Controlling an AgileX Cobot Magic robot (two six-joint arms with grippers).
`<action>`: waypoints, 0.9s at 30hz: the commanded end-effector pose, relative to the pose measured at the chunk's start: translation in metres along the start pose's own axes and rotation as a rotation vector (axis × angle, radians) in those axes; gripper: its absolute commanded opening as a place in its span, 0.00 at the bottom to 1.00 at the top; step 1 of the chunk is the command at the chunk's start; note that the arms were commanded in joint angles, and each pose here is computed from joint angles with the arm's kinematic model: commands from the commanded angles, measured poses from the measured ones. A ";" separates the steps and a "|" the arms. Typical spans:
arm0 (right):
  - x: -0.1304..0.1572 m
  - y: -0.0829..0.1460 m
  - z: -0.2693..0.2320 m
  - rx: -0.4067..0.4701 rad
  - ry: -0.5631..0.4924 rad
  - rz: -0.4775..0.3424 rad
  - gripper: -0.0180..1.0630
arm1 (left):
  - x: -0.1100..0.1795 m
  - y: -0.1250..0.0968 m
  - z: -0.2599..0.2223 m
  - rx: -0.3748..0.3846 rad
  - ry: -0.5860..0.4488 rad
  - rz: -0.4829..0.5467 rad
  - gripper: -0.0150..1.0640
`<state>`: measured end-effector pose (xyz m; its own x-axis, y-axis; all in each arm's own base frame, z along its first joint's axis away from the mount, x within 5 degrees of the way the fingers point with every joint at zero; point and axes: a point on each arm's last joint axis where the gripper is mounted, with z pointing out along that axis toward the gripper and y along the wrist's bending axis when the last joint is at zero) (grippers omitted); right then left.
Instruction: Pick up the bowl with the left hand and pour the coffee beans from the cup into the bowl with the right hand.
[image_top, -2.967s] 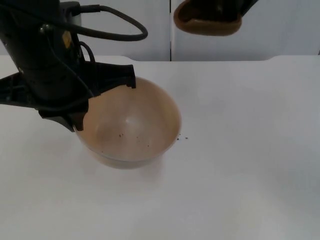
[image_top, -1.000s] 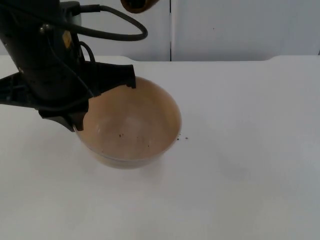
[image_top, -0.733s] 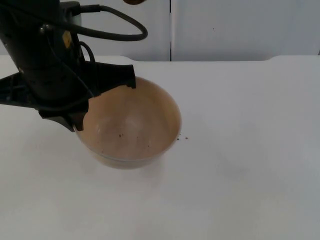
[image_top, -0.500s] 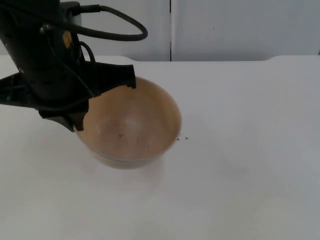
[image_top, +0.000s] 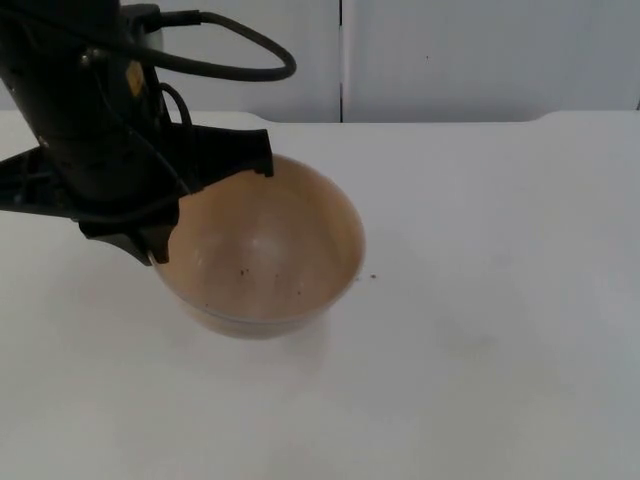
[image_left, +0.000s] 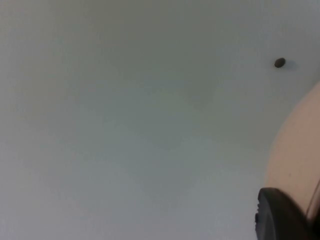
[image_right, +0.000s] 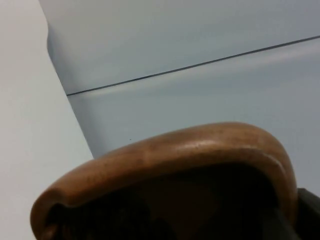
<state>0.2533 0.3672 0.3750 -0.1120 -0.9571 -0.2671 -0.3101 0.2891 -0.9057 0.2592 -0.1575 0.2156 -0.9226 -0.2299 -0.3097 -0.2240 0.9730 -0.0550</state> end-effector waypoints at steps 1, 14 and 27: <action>0.000 -0.008 -0.006 0.031 -0.016 0.001 0.02 | 0.000 0.000 -0.001 0.010 -0.001 -0.016 0.01; 0.002 0.019 -0.002 0.113 -0.006 -0.067 0.02 | 0.000 0.000 -0.001 0.011 0.001 -0.018 0.01; -0.006 0.017 -0.017 0.194 -0.061 -0.061 0.02 | 0.000 0.000 -0.001 0.012 0.003 -0.021 0.01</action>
<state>0.2378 0.3782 0.3599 -0.0593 -0.9762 -0.2086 -0.1517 0.2153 -0.9647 0.2589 -0.1579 0.2155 -0.9229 -0.2345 -0.3054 -0.2274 0.9720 -0.0590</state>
